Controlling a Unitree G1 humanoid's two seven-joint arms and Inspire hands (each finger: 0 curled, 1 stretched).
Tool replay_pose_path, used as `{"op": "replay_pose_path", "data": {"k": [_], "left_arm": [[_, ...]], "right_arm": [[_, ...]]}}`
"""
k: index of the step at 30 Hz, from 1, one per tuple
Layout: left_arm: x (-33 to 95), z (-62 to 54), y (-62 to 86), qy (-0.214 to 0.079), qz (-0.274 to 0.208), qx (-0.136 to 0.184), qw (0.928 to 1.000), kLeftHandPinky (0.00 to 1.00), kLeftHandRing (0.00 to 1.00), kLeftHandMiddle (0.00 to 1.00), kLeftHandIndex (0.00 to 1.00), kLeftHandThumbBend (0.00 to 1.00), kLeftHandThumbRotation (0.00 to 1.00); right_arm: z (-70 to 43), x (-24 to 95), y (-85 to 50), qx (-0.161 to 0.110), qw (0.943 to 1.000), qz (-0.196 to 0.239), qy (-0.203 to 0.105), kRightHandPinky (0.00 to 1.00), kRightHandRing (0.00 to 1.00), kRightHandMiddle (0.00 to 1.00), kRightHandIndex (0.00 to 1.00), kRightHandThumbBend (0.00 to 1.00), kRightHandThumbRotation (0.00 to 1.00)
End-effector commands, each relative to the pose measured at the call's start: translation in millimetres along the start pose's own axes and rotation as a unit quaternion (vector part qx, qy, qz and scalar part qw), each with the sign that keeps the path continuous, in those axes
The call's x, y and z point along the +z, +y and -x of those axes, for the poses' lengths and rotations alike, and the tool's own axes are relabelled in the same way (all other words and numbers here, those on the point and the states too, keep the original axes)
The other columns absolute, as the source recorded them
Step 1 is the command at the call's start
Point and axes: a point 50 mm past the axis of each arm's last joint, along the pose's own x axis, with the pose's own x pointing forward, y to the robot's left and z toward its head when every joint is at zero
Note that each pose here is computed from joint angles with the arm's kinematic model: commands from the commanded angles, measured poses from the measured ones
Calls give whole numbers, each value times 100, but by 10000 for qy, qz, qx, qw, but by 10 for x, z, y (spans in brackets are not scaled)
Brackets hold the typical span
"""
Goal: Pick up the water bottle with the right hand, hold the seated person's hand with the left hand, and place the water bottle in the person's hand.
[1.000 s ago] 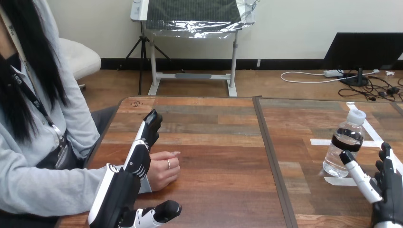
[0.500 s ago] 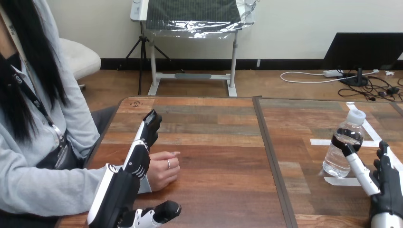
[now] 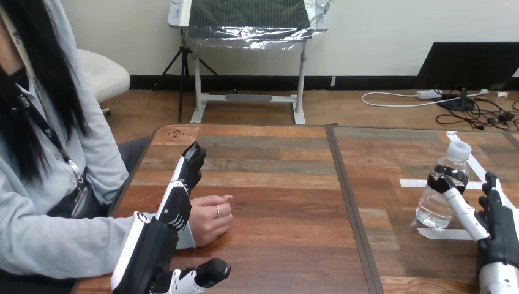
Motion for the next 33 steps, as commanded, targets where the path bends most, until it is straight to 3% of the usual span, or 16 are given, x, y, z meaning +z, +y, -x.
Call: {"op": "replay_pose_path", "data": {"k": [1,26,33], "left_arm": [[75,-94,70,-324,-143,25,9994,100,100,100,100,100,72],[88,-103,75,-353,-153,16,9993,100,100,100,100,100,70],[88,-111,79,-370,-181,-11,9992,100,100,100,100,100,71]], "right_arm": [[-219,360,23,-17,9987,-13,-507,100,100,100,100,100,60],[-353,581,65,-18,9979,97,-642,99,97,99,100,100,62],[-385,627,74,29,9979,156,-630,94,95,98,100,100,62]]}}
